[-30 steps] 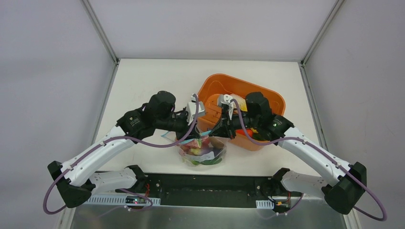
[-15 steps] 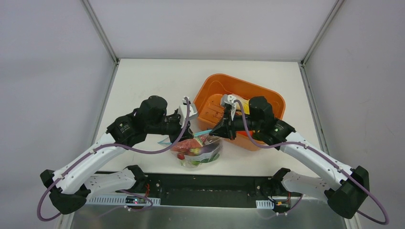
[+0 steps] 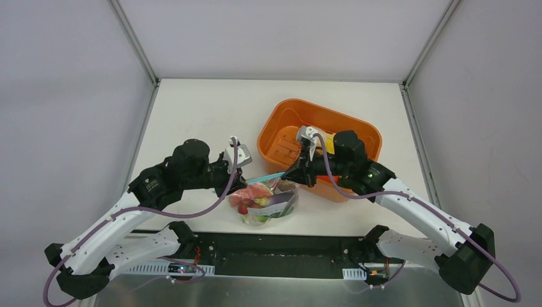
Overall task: Place the food in the zip-top bag and seal the zipper
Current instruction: Zip the zipper food storage bag at the center of the board.
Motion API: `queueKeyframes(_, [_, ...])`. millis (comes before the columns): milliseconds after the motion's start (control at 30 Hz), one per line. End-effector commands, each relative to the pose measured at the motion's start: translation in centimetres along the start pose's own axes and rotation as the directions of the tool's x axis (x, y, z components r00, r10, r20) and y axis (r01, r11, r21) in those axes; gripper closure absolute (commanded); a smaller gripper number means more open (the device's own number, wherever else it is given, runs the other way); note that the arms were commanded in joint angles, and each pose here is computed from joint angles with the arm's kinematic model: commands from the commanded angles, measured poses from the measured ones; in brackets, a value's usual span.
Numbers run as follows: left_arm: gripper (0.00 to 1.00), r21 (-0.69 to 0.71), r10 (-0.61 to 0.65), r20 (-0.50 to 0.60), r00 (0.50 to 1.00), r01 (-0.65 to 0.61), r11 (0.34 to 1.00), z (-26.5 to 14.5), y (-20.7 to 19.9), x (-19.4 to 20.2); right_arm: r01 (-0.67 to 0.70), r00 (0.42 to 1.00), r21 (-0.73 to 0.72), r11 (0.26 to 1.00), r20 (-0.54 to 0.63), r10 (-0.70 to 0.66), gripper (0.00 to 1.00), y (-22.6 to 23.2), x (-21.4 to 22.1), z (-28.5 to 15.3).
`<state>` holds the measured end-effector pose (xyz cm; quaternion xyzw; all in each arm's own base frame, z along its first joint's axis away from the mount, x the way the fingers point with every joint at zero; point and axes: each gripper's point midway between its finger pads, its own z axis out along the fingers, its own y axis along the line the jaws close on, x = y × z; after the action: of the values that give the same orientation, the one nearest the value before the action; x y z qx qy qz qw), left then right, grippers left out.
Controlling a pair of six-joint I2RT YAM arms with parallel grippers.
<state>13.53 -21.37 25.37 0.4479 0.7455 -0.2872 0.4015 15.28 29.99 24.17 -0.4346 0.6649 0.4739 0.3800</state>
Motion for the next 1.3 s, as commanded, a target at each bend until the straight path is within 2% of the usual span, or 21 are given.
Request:
queueKeyframes(0, [1.0, -0.096, -0.043, -0.035, 0.998, 0.039, 0.995, -1.4, 1.1, 2.4, 0.017, 0.999, 0.083, 0.996, 0.05, -0.021, 1.0, -1.1, -1.1, -0.9])
queueKeyframes(333, [1.0, -0.23, -0.071, -0.07, 0.995, 0.053, 0.972, -3.6, 2.6, 5.0, 0.008, 0.997, 0.144, 0.99, 0.07, -0.019, 1.0, -2.0, -1.2, -1.3])
queueKeyframes(633, [1.0, -0.333, -0.097, -0.104, 0.99, 0.057, 0.941, -5.8, 3.7, 6.2, -0.016, 0.993, 0.258, 0.966, 0.119, -0.015, 1.0, -4.2, -2.0, -1.8])
queueKeyframes(833, [0.99, -0.37, -0.093, -0.067, 0.993, 0.061, 0.927, -6.3, 4.3, 5.8, -0.021, 0.992, 0.223, 0.975, 0.128, -0.008, 1.0, -3.9, -2.1, -1.4])
queueKeyframes(867, [0.94, -0.375, -0.094, -0.062, 0.994, 0.064, 0.925, -6.4, 4.3, 5.7, -0.024, 0.991, 0.21, 0.977, 0.13, -0.004, 1.0, -3.7, -2.2, -1.3])
queueKeyframes(933, [0.77, -0.394, -0.095, -0.034, 0.995, 0.074, 0.916, -6.4, 4.7, 5.2, -0.023, 0.993, 0.152, 0.988, 0.121, 0.005, 1.0, -2.9, -2.3, -0.8])
queueKeyframes(1000, [0.55, -0.416, -0.102, 0.02, 0.995, 0.101, 0.904, -6.3, 5.1, 4.3, -0.028, 0.992, 0.09, 0.996, 0.128, 0.017, 1.0, -2.1, -2.9, -0.3])
queueKeyframes(1067, [0.37, -0.451, -0.1, 0.082, 0.992, 0.127, 0.884, -6.7, 5.8, 3.1, -0.021, 0.989, 0.027, 0.999, 0.149, 0.017, 1.0, -1.2, -4.1, 0.1])
queueKeyframes(1200, [0.16, -0.53, -0.126, 0.23, 0.965, 0.233, 0.815, -8.6, 7.3, 1.1, -0.026, 0.987, -0.033, 0.999, 0.16, 0.031, 1.0, -0.7, -6.5, 1.5])
queueKeyframes(1267, [0.1, -0.547, -0.127, 0.297, 0.946, 0.278, 0.789, -9.8, 7.6, 0.2, -0.027, 0.988, -0.053, 0.998, 0.153, 0.035, 1.0, -0.8, -7.6, 2.6])
